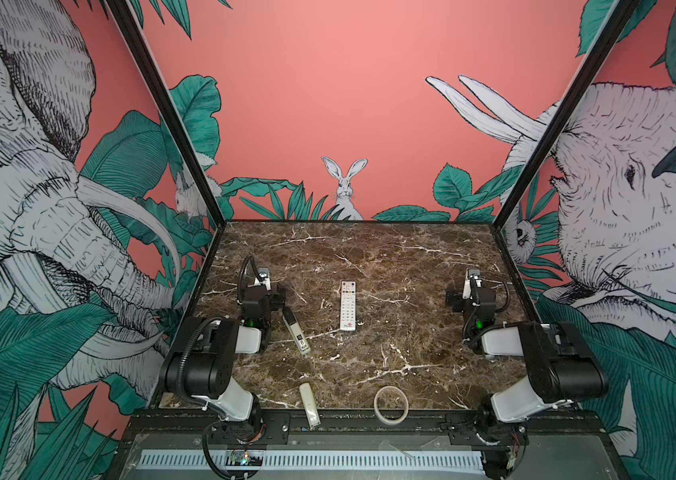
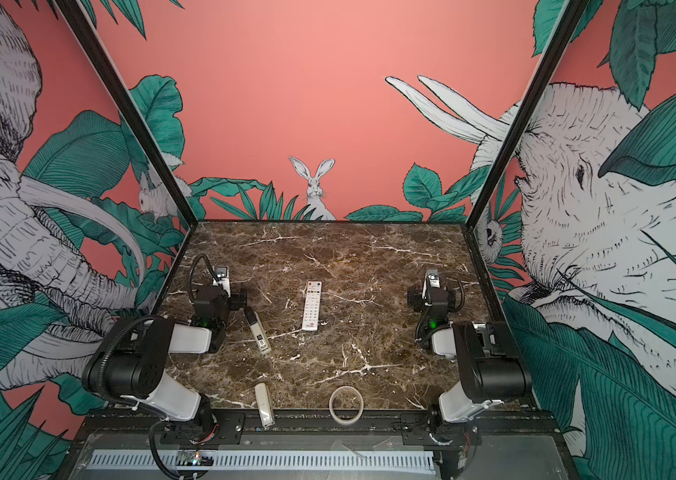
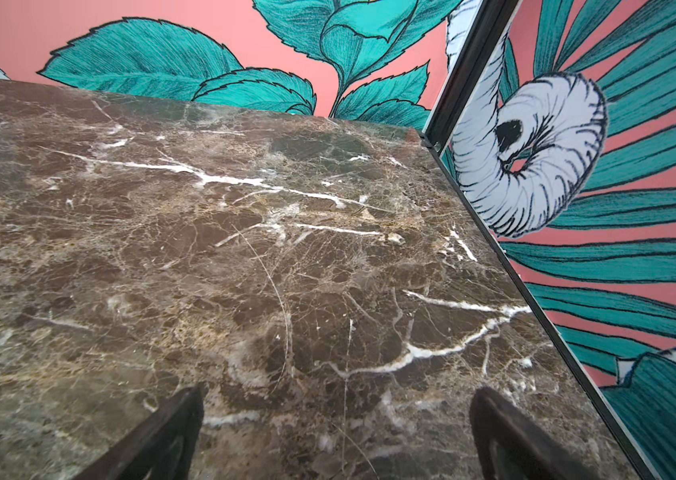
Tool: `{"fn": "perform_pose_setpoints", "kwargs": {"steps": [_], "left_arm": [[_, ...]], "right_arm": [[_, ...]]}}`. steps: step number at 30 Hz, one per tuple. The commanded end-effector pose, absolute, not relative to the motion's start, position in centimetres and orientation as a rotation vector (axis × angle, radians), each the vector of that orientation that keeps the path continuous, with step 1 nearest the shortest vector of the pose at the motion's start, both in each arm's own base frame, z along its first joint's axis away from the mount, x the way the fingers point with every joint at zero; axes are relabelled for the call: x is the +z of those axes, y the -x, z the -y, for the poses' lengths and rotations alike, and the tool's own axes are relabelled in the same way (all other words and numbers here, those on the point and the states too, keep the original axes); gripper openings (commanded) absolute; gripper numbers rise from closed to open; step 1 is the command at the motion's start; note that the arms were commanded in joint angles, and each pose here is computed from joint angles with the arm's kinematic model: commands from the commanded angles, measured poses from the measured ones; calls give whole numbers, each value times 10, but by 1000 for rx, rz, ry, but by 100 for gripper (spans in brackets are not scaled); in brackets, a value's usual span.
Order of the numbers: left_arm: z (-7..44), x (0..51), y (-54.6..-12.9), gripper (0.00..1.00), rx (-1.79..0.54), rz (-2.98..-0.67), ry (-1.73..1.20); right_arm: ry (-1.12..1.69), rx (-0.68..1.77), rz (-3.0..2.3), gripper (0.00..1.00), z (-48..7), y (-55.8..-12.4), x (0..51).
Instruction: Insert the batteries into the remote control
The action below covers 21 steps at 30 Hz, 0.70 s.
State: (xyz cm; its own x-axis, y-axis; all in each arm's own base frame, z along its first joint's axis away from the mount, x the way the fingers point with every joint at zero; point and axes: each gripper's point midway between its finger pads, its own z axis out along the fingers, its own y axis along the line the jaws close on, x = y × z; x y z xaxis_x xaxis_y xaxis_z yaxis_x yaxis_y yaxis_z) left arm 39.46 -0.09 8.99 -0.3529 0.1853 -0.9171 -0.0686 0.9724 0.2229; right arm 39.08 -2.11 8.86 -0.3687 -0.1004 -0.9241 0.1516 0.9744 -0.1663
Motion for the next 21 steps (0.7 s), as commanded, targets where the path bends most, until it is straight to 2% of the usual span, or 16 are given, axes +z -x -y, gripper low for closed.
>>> {"fn": "perform_pose_setpoints", "kwargs": {"steps": [1,21], "left_arm": [[1,98,-398,100,247,-1898,-78],[1,98,-398,100,247,-1899,-79]], "right_arm": [[-47,-252,-1896,99,21,-394,97],[-40,-244,-1903,99,19,-395,96]]}}
